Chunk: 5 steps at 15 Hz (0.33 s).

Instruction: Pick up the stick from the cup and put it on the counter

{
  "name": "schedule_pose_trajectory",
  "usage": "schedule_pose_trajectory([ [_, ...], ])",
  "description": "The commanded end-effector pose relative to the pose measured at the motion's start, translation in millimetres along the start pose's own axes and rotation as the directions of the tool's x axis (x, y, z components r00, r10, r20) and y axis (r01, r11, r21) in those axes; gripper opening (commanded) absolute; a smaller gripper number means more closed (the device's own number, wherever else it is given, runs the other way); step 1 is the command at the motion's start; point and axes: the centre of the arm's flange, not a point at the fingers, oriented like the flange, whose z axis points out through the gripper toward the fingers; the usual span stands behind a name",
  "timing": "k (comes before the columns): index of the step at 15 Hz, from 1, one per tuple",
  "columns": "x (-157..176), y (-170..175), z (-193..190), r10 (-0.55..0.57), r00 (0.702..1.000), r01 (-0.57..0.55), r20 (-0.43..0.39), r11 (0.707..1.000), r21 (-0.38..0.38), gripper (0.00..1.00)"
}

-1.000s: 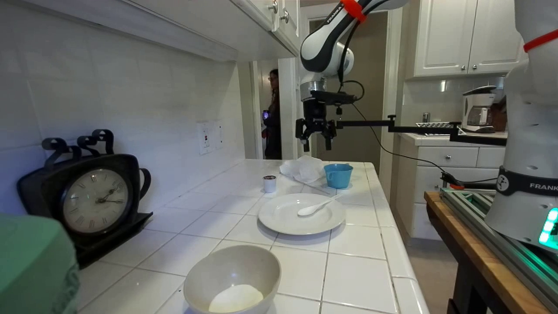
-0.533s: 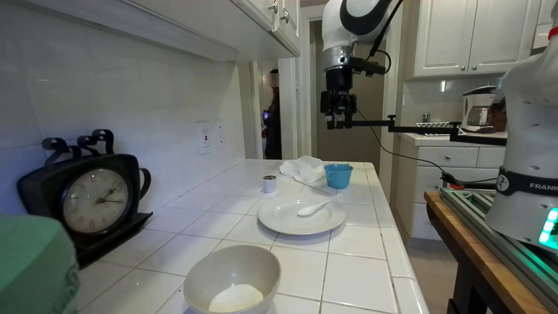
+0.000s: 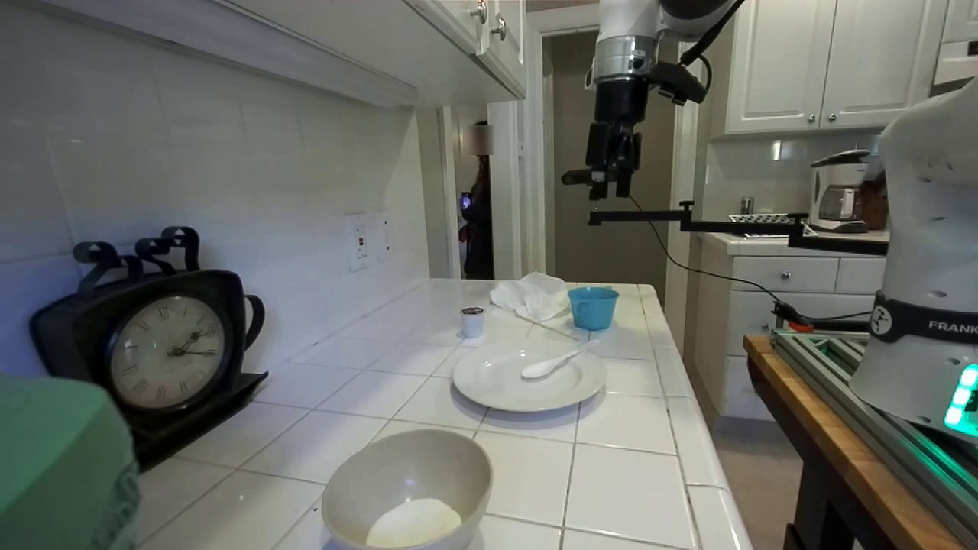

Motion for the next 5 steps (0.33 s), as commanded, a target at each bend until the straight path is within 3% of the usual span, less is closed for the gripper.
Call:
schedule_pose_trajectory([
  [1,0.4,-0.1,0.5,-0.001,1.0,0.001,-0.001,1.0,0.0,1.0],
  [5,1.0,-0.1,0.3,-0.004,1.0,0.004,-0.006,1.0,0.0,1.0],
])
